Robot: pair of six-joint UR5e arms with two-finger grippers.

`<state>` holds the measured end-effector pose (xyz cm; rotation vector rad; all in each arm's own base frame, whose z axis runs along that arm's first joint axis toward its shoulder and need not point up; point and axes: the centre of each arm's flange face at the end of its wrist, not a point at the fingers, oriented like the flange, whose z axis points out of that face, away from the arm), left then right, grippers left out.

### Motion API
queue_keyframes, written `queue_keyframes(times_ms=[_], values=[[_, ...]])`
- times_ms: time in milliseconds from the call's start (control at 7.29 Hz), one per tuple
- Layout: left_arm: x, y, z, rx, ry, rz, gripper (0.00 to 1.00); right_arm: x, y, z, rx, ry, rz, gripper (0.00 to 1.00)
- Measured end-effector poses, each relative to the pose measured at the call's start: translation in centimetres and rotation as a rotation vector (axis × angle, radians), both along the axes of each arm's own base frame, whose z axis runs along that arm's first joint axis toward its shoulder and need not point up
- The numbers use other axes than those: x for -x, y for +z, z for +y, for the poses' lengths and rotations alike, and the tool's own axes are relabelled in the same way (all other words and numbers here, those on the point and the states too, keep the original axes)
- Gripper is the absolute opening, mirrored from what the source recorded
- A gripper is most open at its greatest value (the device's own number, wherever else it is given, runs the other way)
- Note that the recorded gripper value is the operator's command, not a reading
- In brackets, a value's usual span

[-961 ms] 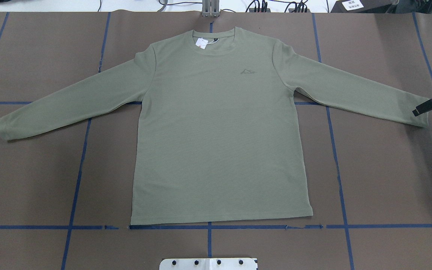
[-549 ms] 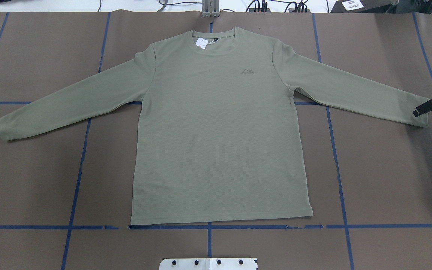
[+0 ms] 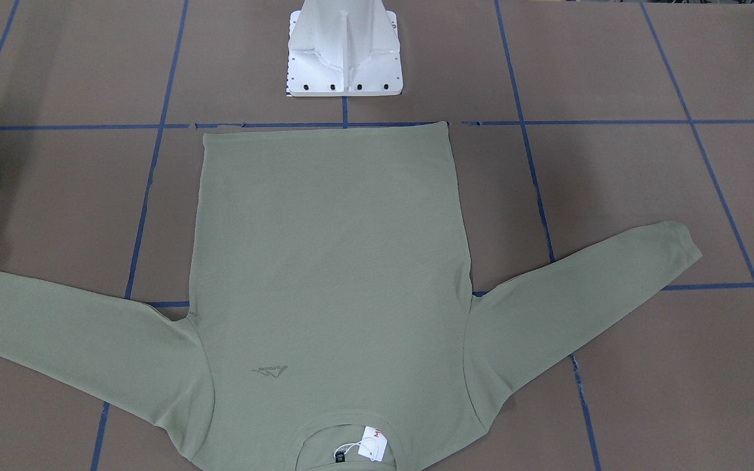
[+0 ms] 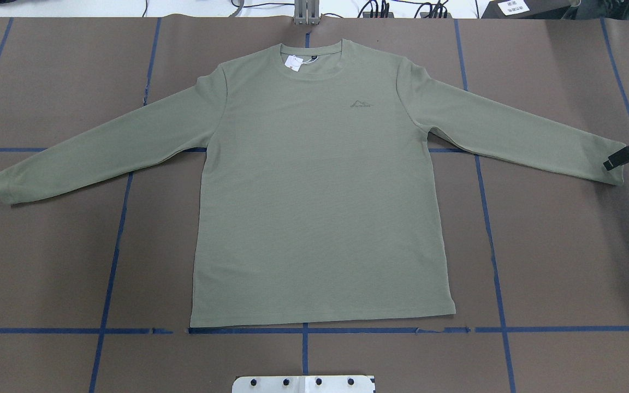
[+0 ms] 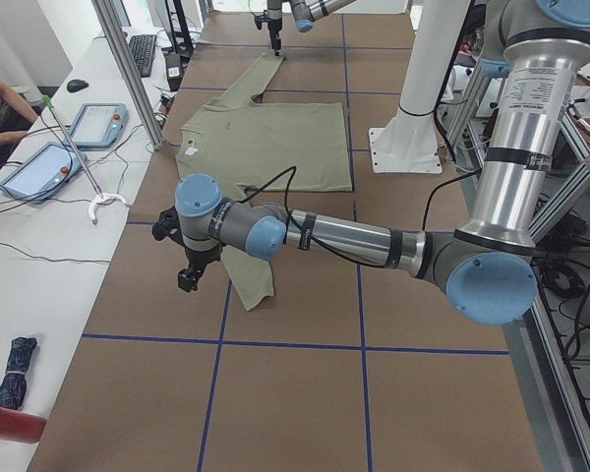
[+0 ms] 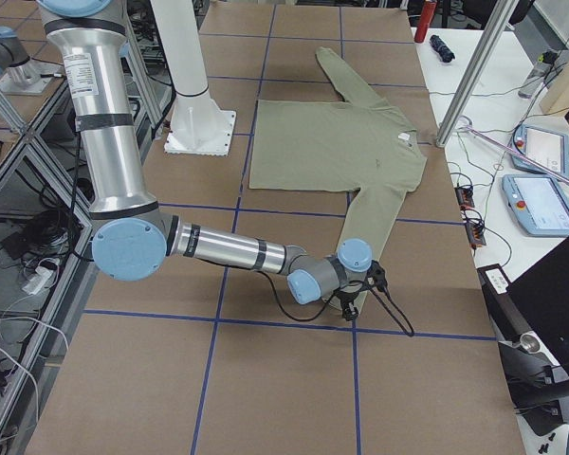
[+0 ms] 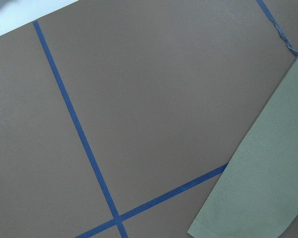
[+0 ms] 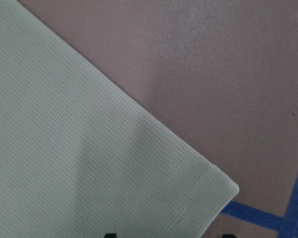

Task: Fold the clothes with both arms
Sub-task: 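Lower the right gripper onto the sleeve cuff nearest it and grasp, then lift the held cuff and carry it across the shirt toward the collar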

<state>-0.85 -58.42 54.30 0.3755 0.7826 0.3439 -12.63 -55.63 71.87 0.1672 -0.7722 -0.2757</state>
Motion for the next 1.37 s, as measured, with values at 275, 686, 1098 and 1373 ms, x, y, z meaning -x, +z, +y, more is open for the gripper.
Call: queue_keyframes(times_ms=[275, 686, 1098, 1373], values=[[0.0, 0.0, 0.0, 0.000, 0.000, 0.000, 1.00, 0.0, 0.0, 0.0, 0.000, -0.001, -0.001, 0.14], [0.0, 0.0, 0.0, -0.001, -0.001, -0.001, 1.00, 0.1, -0.3, -0.1, -0.002, -0.004, -0.007, 0.00], [0.0, -0.1, -0.1, -0.001, -0.001, -0.001, 1.00, -1.0, -2.7, -1.3, 0.001, 0.003, -0.078, 0.00], [0.0, -0.1, -0.1, 0.000, -0.001, -0.001, 1.00, -1.6, -9.9, -4.0, 0.008, 0.009, -0.132, 0.00]])
